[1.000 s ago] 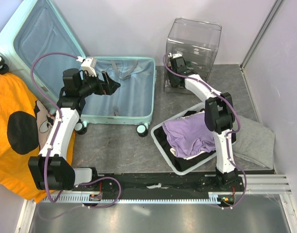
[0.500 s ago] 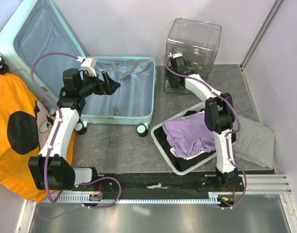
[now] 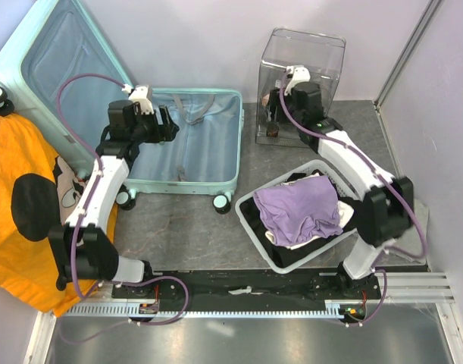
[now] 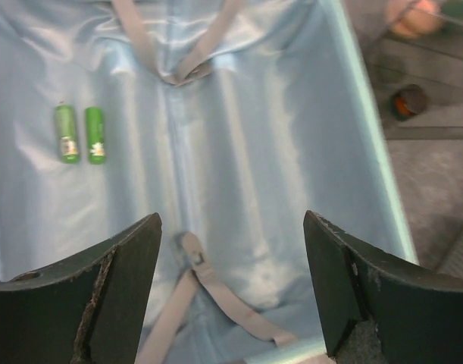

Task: Open, take out, and arrange the luggage
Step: Place the personal item in the drawer, then pick up the personal item from the luggage.

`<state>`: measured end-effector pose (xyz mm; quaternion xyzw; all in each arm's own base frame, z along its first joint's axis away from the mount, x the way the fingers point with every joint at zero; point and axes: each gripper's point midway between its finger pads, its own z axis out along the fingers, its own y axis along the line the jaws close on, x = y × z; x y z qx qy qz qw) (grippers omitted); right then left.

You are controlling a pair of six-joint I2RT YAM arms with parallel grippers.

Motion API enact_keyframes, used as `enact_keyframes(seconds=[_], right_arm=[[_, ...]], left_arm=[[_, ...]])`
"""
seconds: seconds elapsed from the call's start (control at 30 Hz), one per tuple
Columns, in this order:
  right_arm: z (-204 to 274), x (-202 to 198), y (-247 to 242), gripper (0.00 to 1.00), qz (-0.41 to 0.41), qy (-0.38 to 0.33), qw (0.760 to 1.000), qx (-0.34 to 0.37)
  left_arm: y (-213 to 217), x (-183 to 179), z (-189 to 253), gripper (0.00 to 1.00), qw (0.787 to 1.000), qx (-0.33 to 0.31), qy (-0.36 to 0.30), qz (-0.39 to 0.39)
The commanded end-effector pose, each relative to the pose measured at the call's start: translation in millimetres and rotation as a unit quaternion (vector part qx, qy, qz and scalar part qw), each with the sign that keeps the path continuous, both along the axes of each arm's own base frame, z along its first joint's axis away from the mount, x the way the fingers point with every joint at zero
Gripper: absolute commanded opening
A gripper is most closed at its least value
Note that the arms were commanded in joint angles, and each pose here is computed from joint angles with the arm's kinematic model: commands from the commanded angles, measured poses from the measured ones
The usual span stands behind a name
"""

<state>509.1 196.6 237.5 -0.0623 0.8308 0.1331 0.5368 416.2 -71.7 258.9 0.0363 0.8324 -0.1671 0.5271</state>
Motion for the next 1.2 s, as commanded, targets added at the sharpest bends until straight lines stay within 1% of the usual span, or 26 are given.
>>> enact_keyframes(seconds=[0.0,0.03,0.07,0.1,0.13,0.2,0.23,0.27,0.3,0.33,0.37,0.4,0.43,0.47,0.53,0.67,0.83,1.17], right_arm=[[83,-28,20,0.69,0.057,-0.11,0.987,0.102],[79,-33,23,0.68,0.069,-0.109,0.986,0.108],[88,-41,24,0.68,0.077,-0.116,0.983,0.116],[92,-46,25,0.68,0.085,-0.118,0.981,0.127],[83,-53,28,0.67,0.097,-0.108,0.981,0.131],[94,-65,26,0.67,0.105,-0.121,0.977,0.14],[87,-71,25,0.67,0.106,-0.114,0.978,0.14],[95,-78,23,0.67,0.108,-0.124,0.976,0.143],[98,-82,22,0.67,0.109,-0.128,0.975,0.145],[98,-89,19,0.66,0.108,-0.13,0.975,0.144],[98,-92,17,0.66,0.109,-0.13,0.975,0.144],[99,-95,17,0.67,0.11,-0.133,0.974,0.146],[95,-98,16,0.67,0.111,-0.129,0.975,0.146],[100,-103,15,0.67,0.113,-0.135,0.973,0.149],[98,-107,14,0.66,0.114,-0.133,0.973,0.15],[97,-113,14,0.66,0.12,-0.13,0.972,0.152],[90,-114,16,0.66,0.123,-0.12,0.973,0.156],[85,-112,23,0.66,0.133,-0.109,0.97,0.169]], left_arm=[[28,35,-9,0.82,0.996,0.064,0.035,0.06],[30,46,-36,0.82,0.993,0.066,0.075,0.061],[37,50,-44,0.82,0.99,0.068,0.099,0.068],[42,62,-35,0.81,0.99,0.069,0.091,0.077],[47,73,-58,0.76,0.987,0.075,0.116,0.081],[55,91,-60,0.7,0.985,0.087,0.121,0.092],[57,97,-65,0.64,0.983,0.095,0.128,0.092],[59,112,-76,0.62,0.981,0.101,0.138,0.091],[61,117,-84,0.6,0.979,0.108,0.148,0.092],[62,123,-109,0.58,0.974,0.116,0.172,0.087],[61,134,-104,0.55,0.976,0.116,0.163,0.087],[76,136,-111,0.54,0.973,0.109,0.178,0.096],[79,140,-118,0.51,0.973,0.102,0.184,0.096],[84,148,-126,0.5,0.973,0.095,0.188,0.097],[85,153,-136,0.47,0.972,0.092,0.193,0.093],[97,162,-155,0.46,0.969,0.098,0.205,0.101],[95,161,-180,0.44,0.965,0.092,0.227,0.092],[90,158,-196,0.41,0.964,0.084,0.24,0.077]])
